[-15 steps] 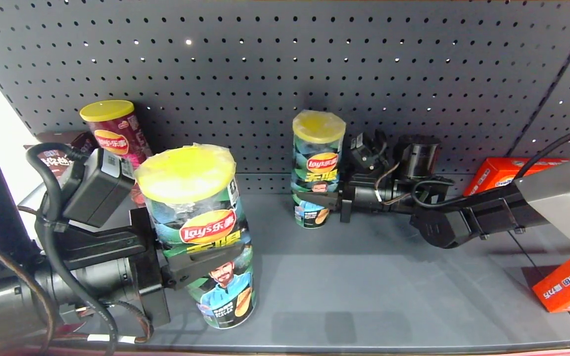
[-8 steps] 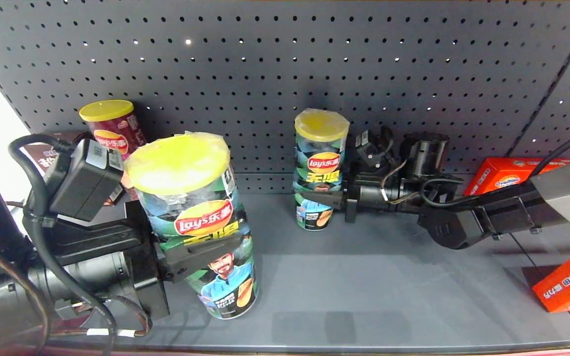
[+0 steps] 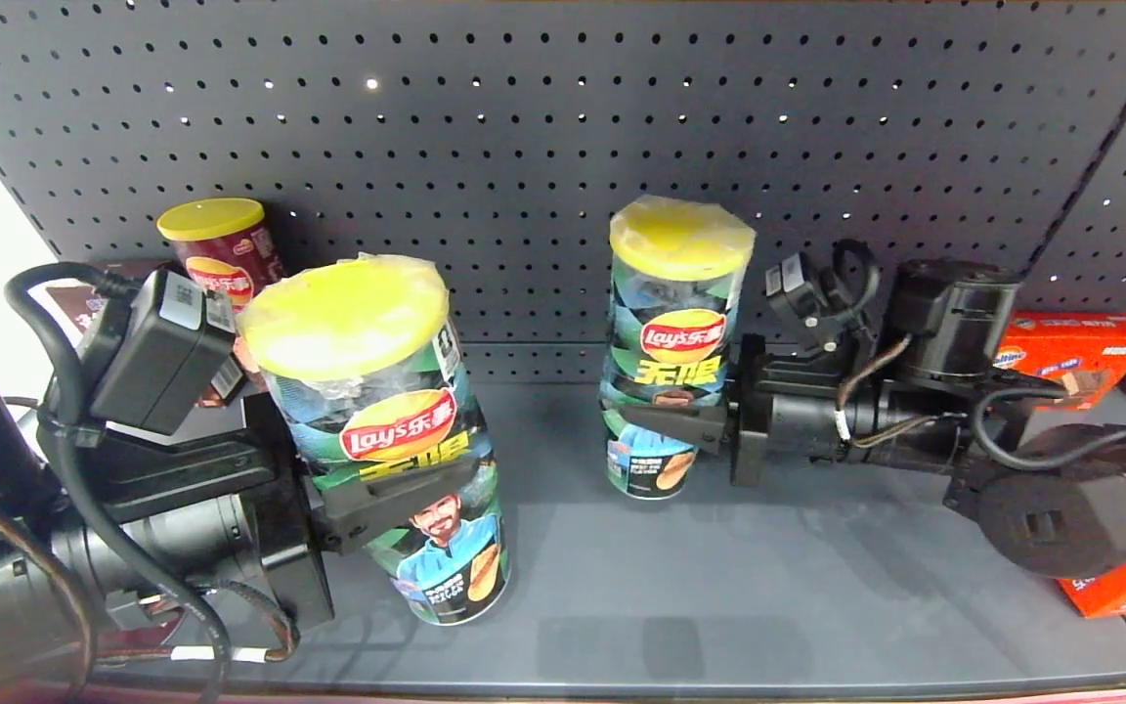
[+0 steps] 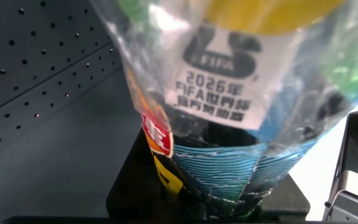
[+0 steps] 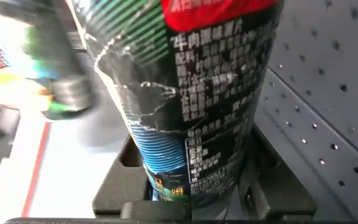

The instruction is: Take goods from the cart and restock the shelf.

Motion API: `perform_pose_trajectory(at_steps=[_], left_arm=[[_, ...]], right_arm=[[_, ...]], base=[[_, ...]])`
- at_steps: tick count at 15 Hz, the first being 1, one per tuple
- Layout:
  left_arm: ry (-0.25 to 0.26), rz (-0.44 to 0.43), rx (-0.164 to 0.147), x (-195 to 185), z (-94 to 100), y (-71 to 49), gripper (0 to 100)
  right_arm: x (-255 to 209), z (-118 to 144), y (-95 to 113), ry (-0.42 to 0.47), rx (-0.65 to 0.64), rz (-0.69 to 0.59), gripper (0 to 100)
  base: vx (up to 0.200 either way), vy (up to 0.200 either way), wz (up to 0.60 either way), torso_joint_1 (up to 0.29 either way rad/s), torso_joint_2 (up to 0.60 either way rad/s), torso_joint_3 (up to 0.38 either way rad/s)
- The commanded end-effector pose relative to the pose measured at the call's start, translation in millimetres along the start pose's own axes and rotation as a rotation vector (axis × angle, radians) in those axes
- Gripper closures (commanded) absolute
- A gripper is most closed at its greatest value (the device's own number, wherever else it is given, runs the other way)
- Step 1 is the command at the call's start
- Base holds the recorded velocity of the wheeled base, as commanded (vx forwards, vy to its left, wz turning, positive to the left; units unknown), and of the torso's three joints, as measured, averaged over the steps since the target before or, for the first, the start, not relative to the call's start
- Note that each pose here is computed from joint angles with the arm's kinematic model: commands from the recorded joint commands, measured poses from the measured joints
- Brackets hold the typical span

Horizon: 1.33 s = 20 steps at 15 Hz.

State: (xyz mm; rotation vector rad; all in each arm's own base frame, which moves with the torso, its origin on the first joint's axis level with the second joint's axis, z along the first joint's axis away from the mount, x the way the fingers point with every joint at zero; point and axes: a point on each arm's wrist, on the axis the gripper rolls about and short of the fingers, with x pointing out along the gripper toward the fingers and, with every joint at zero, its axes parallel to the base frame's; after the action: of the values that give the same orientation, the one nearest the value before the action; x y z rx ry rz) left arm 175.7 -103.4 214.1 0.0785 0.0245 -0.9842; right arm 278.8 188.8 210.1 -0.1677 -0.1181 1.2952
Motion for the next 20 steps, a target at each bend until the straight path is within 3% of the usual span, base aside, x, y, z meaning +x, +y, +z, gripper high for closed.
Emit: perform_pose_trajectory(at_steps=[1,4,9,20], left_arm=[[-0.001,0.001,0.0,-1.0,0.0,-0.4,100],[-0.001,0.001,0.002,-1.0,0.0,-0.4,100],[0.002,0.0,0.002,-1.1,-0.9,-0.6,100],[0.025,-0.005,-0.011,-2.5,-8.5,-2.4,100]], right_arm=[[-19.9,21.4,31.5,-0.03,-0.022,0.007,100],[-36.9,14.4,62.8,0.002,0.007,-0.001,100],[-39.7,-27.9,78.4,0.047,0.036,-0.047,100],[-20.1,-49.7,71.7,0.077,0.057,-0.03,100]], base=[[0.0,0.0,0.0,0.0,0.0,0.0],[0.0,0.0,0.0,0.0,0.0,0.0],[0.0,0.0,0.0,0.0,0.0,0.0],[0.0,0.0,0.0,0.0,0.0,0.0]])
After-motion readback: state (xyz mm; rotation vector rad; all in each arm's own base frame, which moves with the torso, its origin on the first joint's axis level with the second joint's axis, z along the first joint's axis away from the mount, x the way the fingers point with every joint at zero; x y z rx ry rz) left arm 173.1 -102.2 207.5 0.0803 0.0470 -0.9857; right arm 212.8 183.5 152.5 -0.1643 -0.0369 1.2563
